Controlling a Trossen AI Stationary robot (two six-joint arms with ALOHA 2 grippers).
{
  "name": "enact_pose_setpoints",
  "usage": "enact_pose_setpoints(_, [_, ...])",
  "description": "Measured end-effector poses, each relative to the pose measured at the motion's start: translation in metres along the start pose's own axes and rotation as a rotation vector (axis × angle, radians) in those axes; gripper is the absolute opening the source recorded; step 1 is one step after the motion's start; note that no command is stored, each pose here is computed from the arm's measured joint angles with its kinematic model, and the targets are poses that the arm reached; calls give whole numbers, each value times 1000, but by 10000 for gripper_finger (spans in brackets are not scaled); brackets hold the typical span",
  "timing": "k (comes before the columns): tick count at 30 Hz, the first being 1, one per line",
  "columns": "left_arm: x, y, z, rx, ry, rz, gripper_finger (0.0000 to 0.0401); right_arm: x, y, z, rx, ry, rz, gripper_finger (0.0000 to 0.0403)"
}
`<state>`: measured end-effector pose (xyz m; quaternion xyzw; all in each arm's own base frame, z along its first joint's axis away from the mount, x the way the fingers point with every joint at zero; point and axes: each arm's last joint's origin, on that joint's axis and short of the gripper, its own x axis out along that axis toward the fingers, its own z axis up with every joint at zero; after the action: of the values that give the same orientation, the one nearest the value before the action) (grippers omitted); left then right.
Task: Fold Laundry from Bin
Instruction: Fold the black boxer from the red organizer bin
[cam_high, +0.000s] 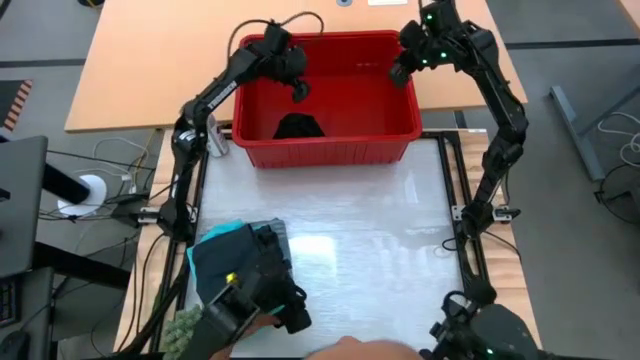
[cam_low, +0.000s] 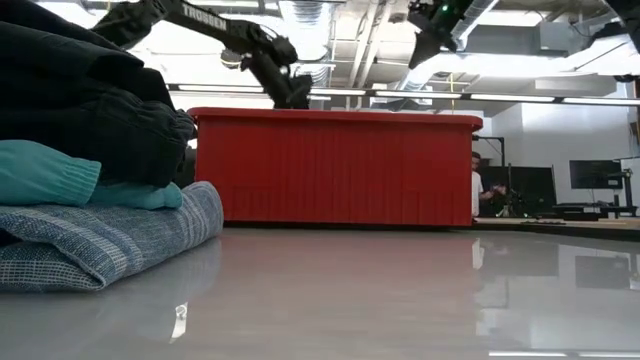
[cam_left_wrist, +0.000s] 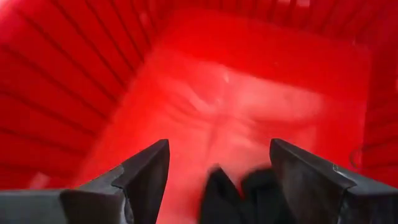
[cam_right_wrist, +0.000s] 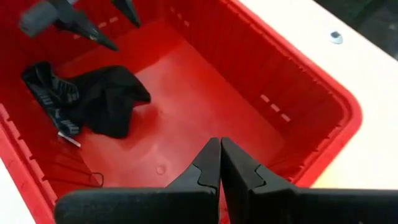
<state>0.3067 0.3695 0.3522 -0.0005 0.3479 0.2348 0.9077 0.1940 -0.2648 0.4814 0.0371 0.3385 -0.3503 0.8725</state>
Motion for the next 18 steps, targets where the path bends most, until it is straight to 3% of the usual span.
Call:
enact_pose_setpoints(7, [34, 1, -36, -17, 251, -29, 266, 3, 3, 1, -29, -6, 14, 36])
enact_pose_setpoints(18, [64, -8, -61, -67, 383, -92, 265, 3, 2, 2, -24, -19, 26, 36])
